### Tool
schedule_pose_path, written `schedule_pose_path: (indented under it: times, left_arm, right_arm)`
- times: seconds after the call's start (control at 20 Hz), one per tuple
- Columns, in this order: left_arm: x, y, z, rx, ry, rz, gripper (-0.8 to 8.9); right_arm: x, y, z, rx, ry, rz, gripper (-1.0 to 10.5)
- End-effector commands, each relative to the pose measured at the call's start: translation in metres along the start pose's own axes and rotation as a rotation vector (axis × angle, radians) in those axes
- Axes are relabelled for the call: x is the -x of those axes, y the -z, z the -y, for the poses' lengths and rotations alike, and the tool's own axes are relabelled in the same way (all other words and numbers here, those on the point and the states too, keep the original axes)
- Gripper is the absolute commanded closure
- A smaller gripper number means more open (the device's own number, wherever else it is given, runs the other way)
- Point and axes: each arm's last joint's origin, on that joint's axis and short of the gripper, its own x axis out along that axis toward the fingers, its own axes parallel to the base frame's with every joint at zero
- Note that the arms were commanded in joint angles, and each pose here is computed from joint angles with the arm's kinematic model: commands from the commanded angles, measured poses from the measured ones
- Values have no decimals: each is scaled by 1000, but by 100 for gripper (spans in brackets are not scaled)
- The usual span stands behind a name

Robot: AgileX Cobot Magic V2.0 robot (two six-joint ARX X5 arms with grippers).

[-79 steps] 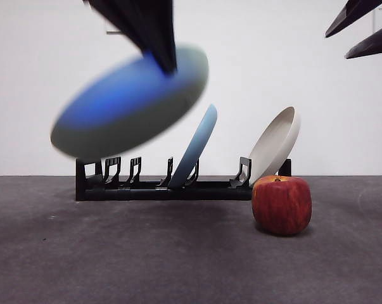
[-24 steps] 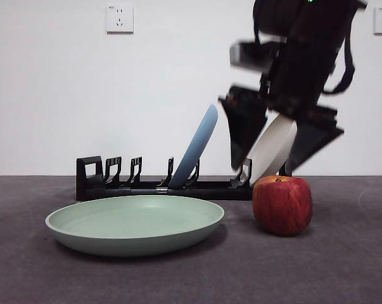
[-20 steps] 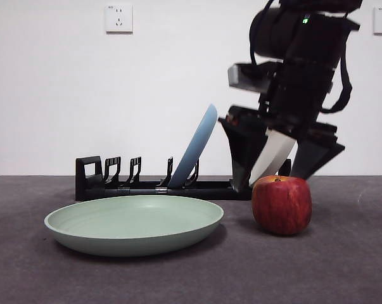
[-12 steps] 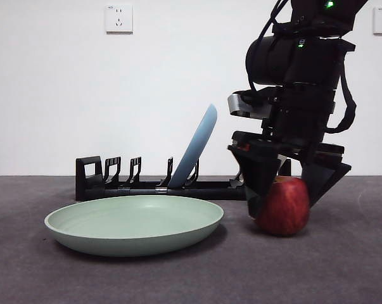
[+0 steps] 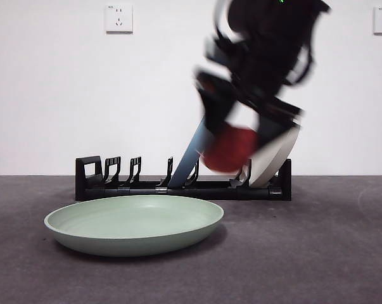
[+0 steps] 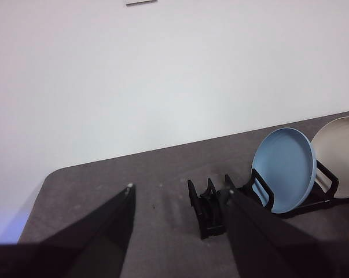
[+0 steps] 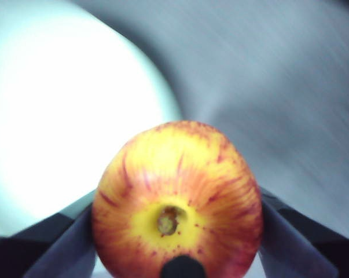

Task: Take the green plate from the plate rack,put the plate on the table,take the apple from the table,put the apple in the plate

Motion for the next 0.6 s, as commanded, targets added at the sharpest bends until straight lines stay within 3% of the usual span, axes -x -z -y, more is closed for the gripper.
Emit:
schedule_pose_path:
  times: [0.05,0.15,0.35,0.6]
  left_arm:
    - [-1,1,0,-10,-6,-3,566]
    - [-1,1,0,-10,-6,-2,566]
    - [-1,1,0,-14,-6,-3,566]
    - [-1,3,0,-30,-7,-21,566]
  right_arm:
    - [2,-10,-27,63,-53,65,959]
    - [-1,-17,-48,116,-86,101,959]
    - [-38,-15,-79,170,-122,17,959]
    - [-83,2,-87,211,-23,-125,958]
